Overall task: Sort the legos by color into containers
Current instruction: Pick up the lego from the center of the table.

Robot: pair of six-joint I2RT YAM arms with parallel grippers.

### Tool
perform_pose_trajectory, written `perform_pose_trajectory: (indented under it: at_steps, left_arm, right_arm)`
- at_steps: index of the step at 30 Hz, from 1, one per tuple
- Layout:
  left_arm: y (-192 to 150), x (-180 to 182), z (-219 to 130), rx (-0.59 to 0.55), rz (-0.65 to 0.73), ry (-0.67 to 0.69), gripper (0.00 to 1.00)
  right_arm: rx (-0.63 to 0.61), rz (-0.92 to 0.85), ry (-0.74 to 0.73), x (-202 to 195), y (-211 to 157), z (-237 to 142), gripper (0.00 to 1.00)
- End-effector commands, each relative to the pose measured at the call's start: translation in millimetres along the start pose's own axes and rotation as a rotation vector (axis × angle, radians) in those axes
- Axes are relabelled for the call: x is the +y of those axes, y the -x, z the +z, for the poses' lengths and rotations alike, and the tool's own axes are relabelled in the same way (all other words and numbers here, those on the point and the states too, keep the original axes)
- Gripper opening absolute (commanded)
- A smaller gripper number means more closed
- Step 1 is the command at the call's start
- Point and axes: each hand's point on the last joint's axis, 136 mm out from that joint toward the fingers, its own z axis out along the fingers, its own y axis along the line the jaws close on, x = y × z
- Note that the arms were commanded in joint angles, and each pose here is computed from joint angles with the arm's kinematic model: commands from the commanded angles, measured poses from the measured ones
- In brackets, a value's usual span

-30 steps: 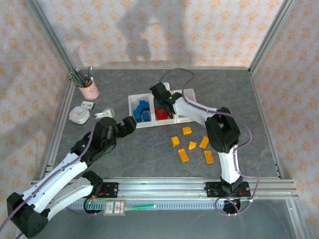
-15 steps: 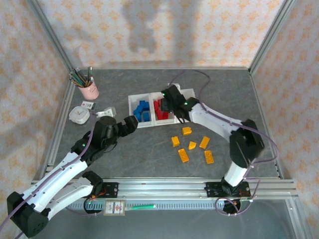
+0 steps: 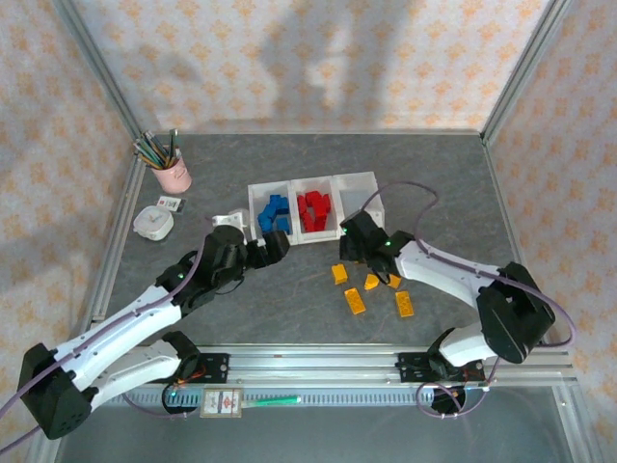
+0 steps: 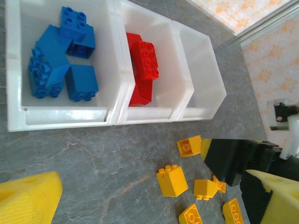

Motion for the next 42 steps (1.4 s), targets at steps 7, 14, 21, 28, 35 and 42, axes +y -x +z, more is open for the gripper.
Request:
perform_pose_trajectory:
  at_steps: [7,14,21,28,35,42]
  left_arm:
    - [-6,-19,13,0.007,-0.013,-0.057,0.99]
    - [-5,-15,13,-0.002,-0.011,-0.039,0.99]
    - [-5,-12,12,-0.005,-0.005,-0.026,0.99]
    - [-3,-8,10,-0.017,0.005,-0.007,0.99]
    - [2,-9,8,-0.032,0.025,0.003,0.99]
    - [17,-23,9,-0.069,0.048,-0.013,0.99]
  right_arm:
    - [-0.004,-0.010,-0.048,-3,4,31,0.82]
    - [0.027,-0.027,-0.061,-5,2,49,0.74]
    - [0.040,-0.045,-0.061,-4,1,57,0.59]
    - [0.041,-0.053,-0.050,-4,1,52,0.44]
    - [-0.008,-0.043,-0.029,-5,17,25,0.36]
    - [-0.097,0.012,-0.018,-8,76,-1,0.36]
